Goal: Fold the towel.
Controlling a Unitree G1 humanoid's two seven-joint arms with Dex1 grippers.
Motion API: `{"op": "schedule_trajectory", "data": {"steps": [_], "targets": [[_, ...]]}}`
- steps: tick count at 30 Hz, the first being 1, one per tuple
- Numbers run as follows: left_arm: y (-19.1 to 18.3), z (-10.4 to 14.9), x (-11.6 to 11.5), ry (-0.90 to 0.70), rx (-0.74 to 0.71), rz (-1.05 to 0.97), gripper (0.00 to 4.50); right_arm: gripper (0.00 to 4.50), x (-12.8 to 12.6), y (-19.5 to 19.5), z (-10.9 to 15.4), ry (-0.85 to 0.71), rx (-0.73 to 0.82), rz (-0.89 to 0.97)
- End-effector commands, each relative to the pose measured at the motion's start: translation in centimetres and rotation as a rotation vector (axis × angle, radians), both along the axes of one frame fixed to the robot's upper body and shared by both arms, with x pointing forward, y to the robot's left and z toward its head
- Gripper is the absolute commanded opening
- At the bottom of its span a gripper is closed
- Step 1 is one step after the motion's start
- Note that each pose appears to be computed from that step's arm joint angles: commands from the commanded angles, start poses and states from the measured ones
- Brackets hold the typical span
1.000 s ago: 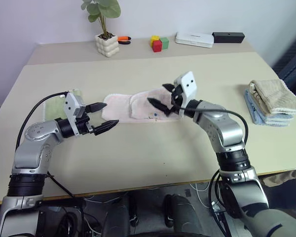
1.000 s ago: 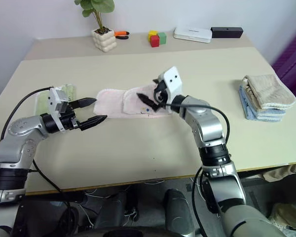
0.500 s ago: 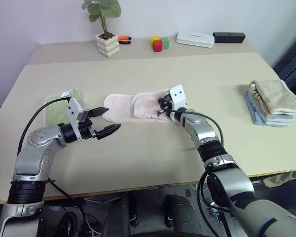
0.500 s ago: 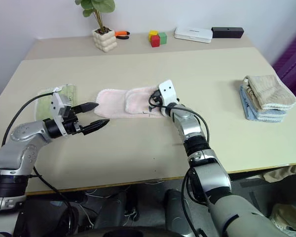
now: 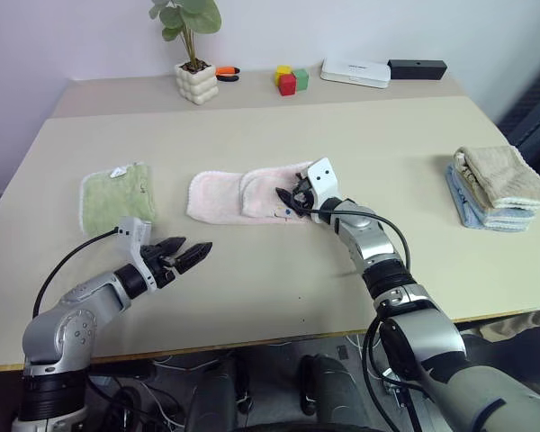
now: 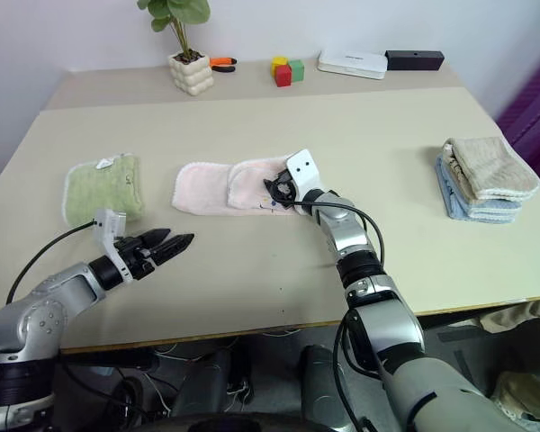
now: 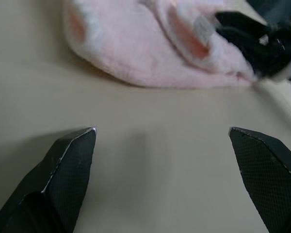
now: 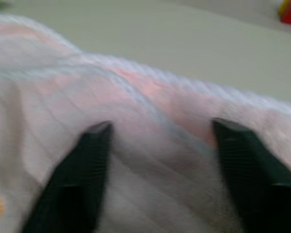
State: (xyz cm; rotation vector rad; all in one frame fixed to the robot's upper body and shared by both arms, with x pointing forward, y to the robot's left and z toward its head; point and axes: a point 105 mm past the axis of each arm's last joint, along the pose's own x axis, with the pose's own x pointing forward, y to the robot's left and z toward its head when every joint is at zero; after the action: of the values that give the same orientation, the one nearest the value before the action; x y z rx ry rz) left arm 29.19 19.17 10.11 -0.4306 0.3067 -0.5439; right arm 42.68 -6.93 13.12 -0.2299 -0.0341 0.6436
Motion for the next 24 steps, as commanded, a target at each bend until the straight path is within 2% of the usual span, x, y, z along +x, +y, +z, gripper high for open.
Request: {"op": "schedule_trajectory", "data": {"steps": [1, 4, 8, 16, 22, 24], "targets": [[-0.9, 1.0, -0.3, 0.016, -0.073, 0.020, 4.50, 4.49, -0.4, -0.7, 4.6, -0.149, 0.011, 0.040], [-1.1, 1.1, 0.6, 0.035, -0.156, 0.124, 4.50, 4.49, -1.8, -1.2, 6.3, -0.147, 0.023, 0.144], [-0.9, 0.9, 2.1, 0.124, -0.312, 0.227, 4.50, 4.49, -2.4, -2.4, 7.3, -0.188, -0.036, 0.158], [-0.8, 1.3, 4.3, 0.200, -0.434, 0.320, 4.50, 4.49, -2.4, -2.5, 7.7, -0.215, -0.057, 0.126], [-2.7, 1.1, 5.8, 0.243, -0.523, 0.321, 4.50, 4.49, -2.6, -2.7, 8.0, -0.235, -0.083, 0.115], [-3.2, 0.9, 6.6, 0.270, -0.577, 0.337, 3.95, 4.50, -2.8, -3.3, 8.2, -0.244, -0.103, 0.113]]}}
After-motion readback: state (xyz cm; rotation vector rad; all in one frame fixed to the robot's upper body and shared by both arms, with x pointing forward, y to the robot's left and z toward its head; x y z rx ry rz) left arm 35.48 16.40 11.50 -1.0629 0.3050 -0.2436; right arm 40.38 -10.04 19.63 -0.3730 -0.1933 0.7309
